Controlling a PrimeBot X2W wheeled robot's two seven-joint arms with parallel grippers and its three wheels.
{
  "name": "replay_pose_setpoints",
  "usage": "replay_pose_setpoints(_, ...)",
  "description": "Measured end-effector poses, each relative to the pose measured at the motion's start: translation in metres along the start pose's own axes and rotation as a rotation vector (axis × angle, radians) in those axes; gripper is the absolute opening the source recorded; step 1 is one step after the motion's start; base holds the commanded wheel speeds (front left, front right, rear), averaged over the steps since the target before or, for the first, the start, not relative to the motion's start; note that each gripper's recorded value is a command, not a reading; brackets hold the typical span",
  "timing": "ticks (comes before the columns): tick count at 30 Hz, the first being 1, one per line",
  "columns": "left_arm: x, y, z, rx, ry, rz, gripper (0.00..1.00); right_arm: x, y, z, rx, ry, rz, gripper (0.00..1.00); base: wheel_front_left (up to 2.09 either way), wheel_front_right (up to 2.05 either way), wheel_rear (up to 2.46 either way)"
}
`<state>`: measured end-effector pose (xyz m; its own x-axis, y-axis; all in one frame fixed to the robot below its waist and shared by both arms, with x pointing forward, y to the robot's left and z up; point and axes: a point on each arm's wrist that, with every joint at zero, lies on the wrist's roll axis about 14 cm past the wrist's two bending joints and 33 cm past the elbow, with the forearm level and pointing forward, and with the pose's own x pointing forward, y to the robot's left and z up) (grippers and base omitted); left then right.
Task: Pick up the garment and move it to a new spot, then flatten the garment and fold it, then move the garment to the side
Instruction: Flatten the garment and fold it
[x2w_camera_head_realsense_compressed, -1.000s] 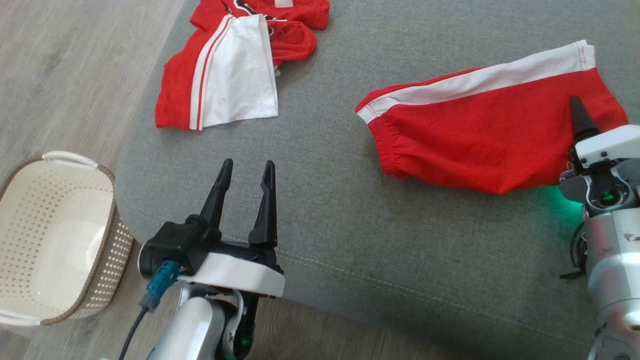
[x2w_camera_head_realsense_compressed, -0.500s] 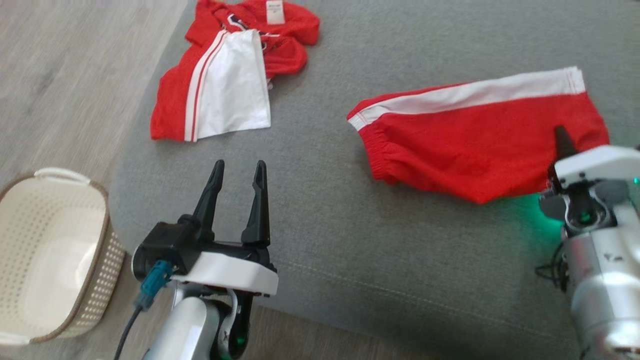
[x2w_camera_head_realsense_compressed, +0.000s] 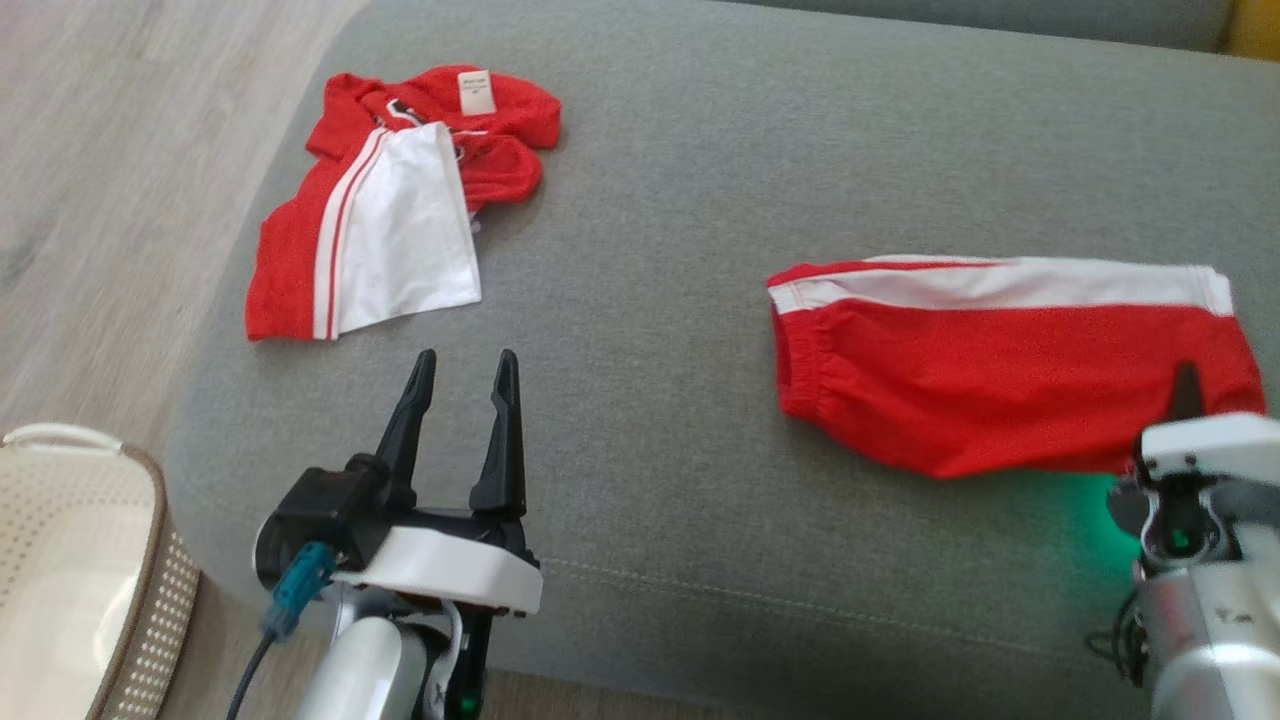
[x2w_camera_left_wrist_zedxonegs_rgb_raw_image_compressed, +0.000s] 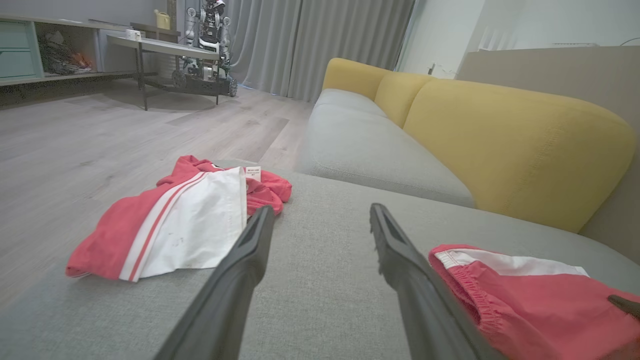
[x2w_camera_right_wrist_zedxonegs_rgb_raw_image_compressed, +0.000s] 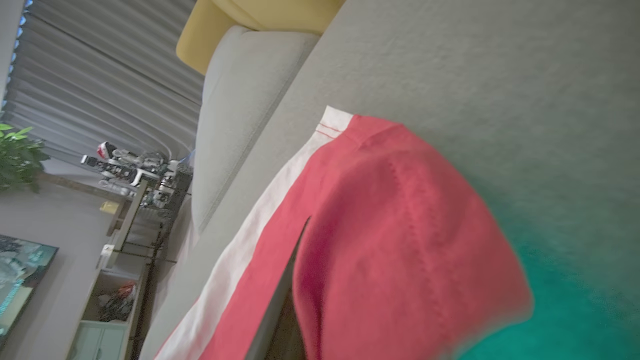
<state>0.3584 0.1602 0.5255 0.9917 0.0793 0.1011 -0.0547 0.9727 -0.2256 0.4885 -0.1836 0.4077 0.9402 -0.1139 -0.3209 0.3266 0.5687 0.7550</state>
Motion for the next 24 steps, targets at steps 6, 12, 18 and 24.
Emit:
replay_pose_setpoints(6, 0.002, -0.005, -0.001, -0.005, 0.003, -0.017, 1.0, -0.009, -0.03, 0.007, -0.025, -0.026, -0.077, 0.0, 0.0, 0.0, 0.0)
replay_pose_setpoints(12, 0.003, -0.006, -0.003, -0.007, 0.008, -0.022, 1.0, -0.008, -0.032, 0.006, -0.098, -0.022, -0.083, 0.0, 0.0, 0.0, 0.0)
replay_pose_setpoints(18, 0.001, -0.001, 0.002, -0.007, -0.006, -0.009, 1.0, 0.002, 0.026, 0.007, -0.078, -0.053, 0.063, 0.0, 0.0, 0.0, 0.0)
replay_pose_setpoints(24, -0.002, 0.007, 0.009, -0.004, -0.028, 0.015, 1.0, -0.009, 0.076, -0.002, -0.106, -0.043, 0.235, 0.0, 0.0, 0.0, 0.0)
